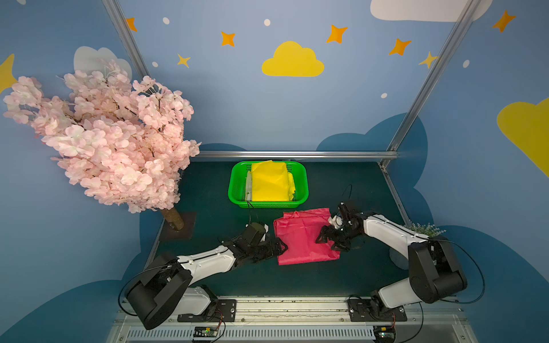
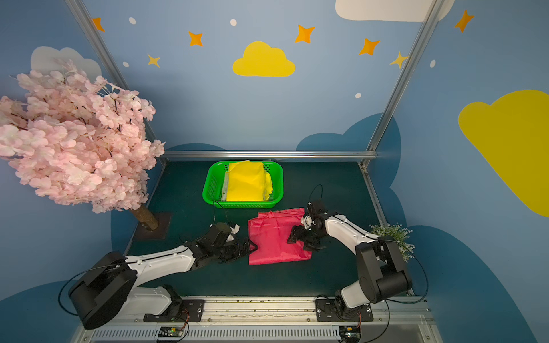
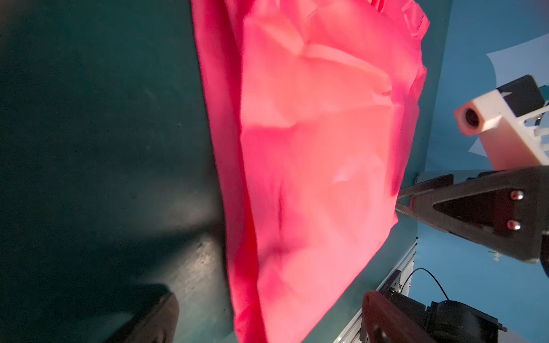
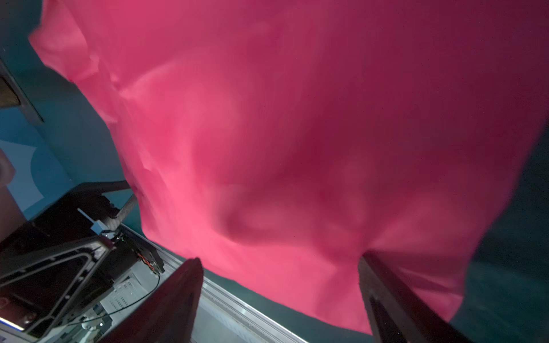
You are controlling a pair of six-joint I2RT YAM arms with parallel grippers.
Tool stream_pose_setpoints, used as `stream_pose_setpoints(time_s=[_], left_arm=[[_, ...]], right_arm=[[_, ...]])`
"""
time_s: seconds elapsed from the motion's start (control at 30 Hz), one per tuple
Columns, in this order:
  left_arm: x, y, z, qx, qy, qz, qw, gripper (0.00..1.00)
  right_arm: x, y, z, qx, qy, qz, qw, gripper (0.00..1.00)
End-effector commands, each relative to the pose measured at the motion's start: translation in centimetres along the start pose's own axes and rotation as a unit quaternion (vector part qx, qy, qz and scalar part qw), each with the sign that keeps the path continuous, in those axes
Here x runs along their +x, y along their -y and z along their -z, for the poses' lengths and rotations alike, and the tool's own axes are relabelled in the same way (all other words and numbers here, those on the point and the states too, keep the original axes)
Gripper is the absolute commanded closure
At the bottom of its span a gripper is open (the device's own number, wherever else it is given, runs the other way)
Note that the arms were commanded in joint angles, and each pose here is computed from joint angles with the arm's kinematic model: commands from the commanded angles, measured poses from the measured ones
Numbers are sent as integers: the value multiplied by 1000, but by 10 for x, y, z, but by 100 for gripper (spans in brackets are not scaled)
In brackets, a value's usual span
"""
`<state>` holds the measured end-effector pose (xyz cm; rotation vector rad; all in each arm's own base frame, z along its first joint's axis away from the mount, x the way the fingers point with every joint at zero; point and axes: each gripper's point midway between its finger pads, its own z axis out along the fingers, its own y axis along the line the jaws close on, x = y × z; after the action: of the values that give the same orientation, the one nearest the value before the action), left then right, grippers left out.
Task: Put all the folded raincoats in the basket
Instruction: Move the raincoat to the center of the board.
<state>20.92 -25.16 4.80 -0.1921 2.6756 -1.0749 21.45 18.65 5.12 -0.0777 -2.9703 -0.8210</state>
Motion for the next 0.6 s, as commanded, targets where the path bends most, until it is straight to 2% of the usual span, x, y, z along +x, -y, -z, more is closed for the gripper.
stream_pose_setpoints(time_s=[0.0, 0.17, 0.33, 0.57], left_arm=[[6, -12, -2, -17, -9, 0, 1000, 0], [4, -22, -1, -32, -6, -4, 999, 0], [-12, -32, 3, -39, 10, 3, 999, 0], [-34, -36, 4, -26, -1, -8, 1000, 0]], right_arm=[[5, -12, -2, -13, 4, -5, 1000, 16], [2, -6, 17, 22, 29, 5, 999, 10], [-5, 3, 38, 36, 53, 4, 998, 6], [-14, 24, 31, 43, 50, -20, 998, 5]])
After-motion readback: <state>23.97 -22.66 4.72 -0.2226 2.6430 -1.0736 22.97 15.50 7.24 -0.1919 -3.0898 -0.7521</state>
